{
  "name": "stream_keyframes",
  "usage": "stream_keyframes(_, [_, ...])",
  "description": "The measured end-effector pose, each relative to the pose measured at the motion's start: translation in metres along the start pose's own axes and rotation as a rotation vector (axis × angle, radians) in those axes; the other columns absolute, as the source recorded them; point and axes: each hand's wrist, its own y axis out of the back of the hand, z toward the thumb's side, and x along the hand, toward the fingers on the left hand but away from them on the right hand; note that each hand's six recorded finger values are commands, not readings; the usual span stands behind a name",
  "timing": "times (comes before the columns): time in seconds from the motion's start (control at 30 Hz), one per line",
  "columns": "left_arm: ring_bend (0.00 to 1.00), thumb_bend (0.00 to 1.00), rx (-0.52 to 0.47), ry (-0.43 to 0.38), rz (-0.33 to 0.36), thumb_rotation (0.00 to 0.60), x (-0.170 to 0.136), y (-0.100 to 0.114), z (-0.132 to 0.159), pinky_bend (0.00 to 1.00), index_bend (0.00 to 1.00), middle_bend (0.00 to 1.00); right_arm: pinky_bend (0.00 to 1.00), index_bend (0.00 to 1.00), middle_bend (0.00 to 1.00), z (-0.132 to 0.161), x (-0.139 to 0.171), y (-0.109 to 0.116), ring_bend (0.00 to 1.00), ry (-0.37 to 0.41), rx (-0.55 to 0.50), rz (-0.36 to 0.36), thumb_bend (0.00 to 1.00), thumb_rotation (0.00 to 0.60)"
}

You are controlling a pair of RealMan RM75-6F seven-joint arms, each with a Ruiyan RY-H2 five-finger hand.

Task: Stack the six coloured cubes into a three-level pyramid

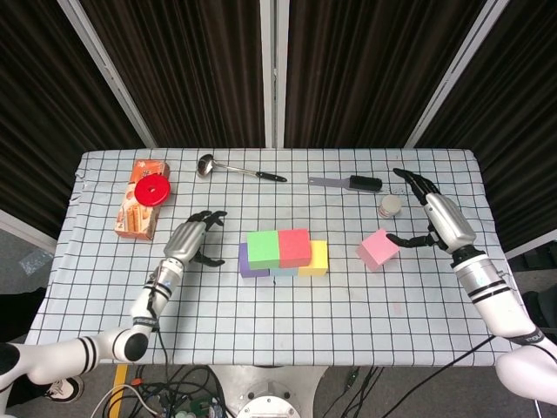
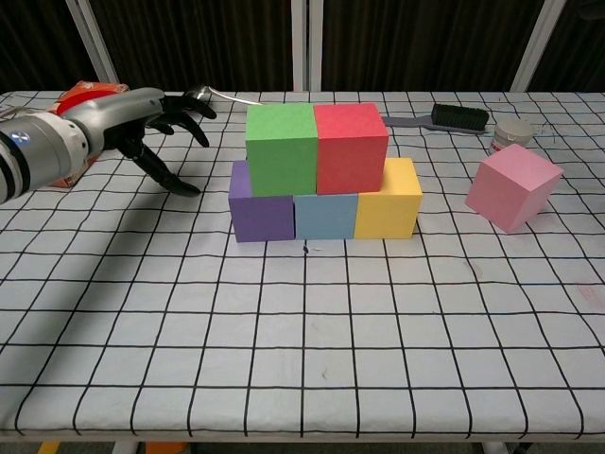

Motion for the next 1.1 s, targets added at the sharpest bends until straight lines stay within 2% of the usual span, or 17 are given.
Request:
stream_keyframes(0.27, [0.08, 0.0, -0.024, -0.021, -0.018, 0.6, 0.007, -0.014, 0.007, 0.11, 0.12, 0.24, 0.0, 0.0, 0.04, -0.004, 0.0, 0.001, 0.0, -0.009, -0.003, -0.002, 0.1, 0.6])
stream_keyframes(1.1, [0.08, 0.0, -0.041, -0.053, -0.031, 0.6, 0.017, -0.017, 0.024, 0.11, 0.12, 0.24, 0.0, 0.0, 0.04, -0.016, -0.002, -0.001, 0.0, -0.032, -0.013, 0.01, 0.1, 0.6])
